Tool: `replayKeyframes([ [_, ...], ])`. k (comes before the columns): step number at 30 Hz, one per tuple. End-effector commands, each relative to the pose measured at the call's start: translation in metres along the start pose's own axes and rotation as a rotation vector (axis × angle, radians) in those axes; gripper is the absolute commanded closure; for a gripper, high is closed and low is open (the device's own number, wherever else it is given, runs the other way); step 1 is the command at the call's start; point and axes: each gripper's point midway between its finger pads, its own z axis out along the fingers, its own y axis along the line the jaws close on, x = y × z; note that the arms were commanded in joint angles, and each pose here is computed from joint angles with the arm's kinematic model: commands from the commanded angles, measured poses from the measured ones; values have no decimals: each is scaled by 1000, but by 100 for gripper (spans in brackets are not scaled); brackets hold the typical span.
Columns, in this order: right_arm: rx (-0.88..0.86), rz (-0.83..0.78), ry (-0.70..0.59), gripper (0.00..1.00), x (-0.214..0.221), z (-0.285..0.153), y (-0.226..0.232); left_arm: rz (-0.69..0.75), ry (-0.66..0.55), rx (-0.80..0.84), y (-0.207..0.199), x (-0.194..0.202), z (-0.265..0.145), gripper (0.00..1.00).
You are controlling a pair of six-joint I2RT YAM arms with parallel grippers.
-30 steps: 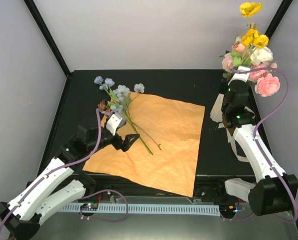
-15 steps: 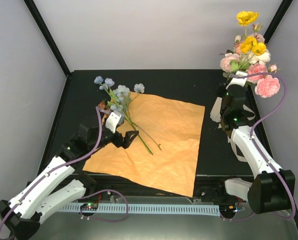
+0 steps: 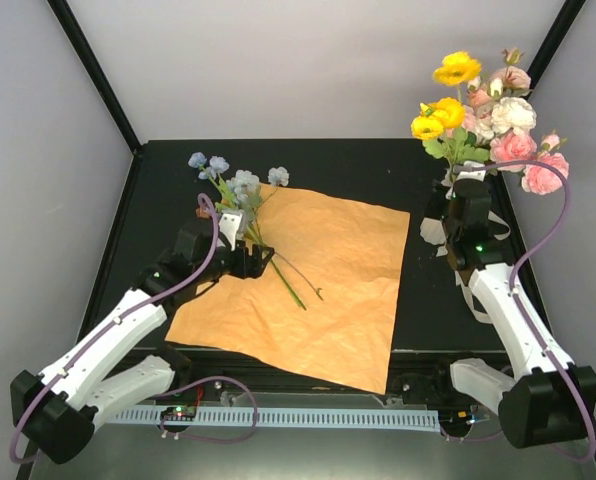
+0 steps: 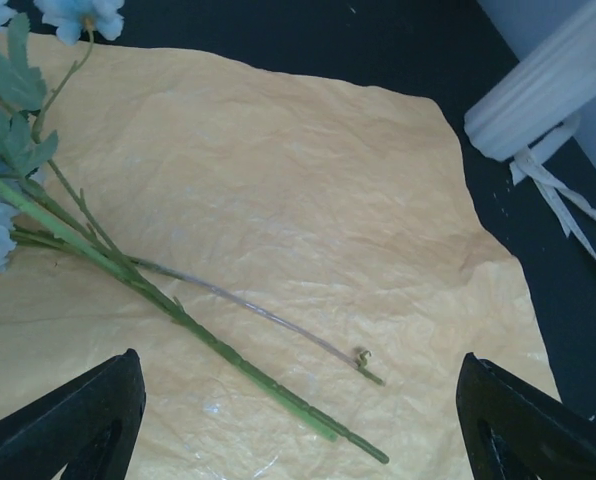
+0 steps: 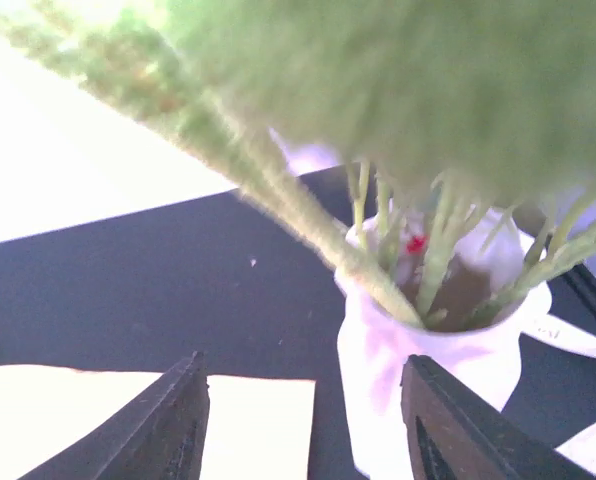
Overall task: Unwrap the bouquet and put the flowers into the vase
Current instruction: Insert the fake flower into the vase, then pick up the fake flower from the wrapping paper.
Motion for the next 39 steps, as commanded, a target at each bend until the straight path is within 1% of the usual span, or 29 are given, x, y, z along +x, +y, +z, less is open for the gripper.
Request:
replayKeyframes([
  [1,-111,82,66,44,7,-28,13,-96,-75,6,3,-23,1,14],
  [5,-244,124,122,41,17,-45,35,-202,-103,-75,34,-17,17,17],
  [9,-349,117,175,41,34,-61,53,-315,-115,-76,54,-10,34,26],
  [12,-421,137,192,41,43,-75,65,-342,-84,-61,56,-3,50,33],
  [16,-504,135,201,41,54,-90,80,-372,23,-76,64,17,76,41],
  [19,-540,131,204,42,61,-96,89,-382,48,-90,74,30,91,45],
  [21,-540,127,213,44,65,-98,92,-386,61,-95,79,37,101,49],
  [25,-553,99,223,45,72,-99,101,-390,65,-50,76,39,112,55],
  [28,-569,85,246,46,79,-98,108,-398,53,-35,75,37,115,57],
  [31,-589,79,260,46,82,-100,115,-402,53,-92,88,46,118,57],
  [33,-622,75,257,46,82,-105,123,-404,58,-110,94,51,120,59],
  [36,-696,50,273,46,90,-114,142,-422,72,-57,90,55,125,59],
  [39,-753,38,342,46,110,-118,161,-442,97,22,80,58,130,57],
])
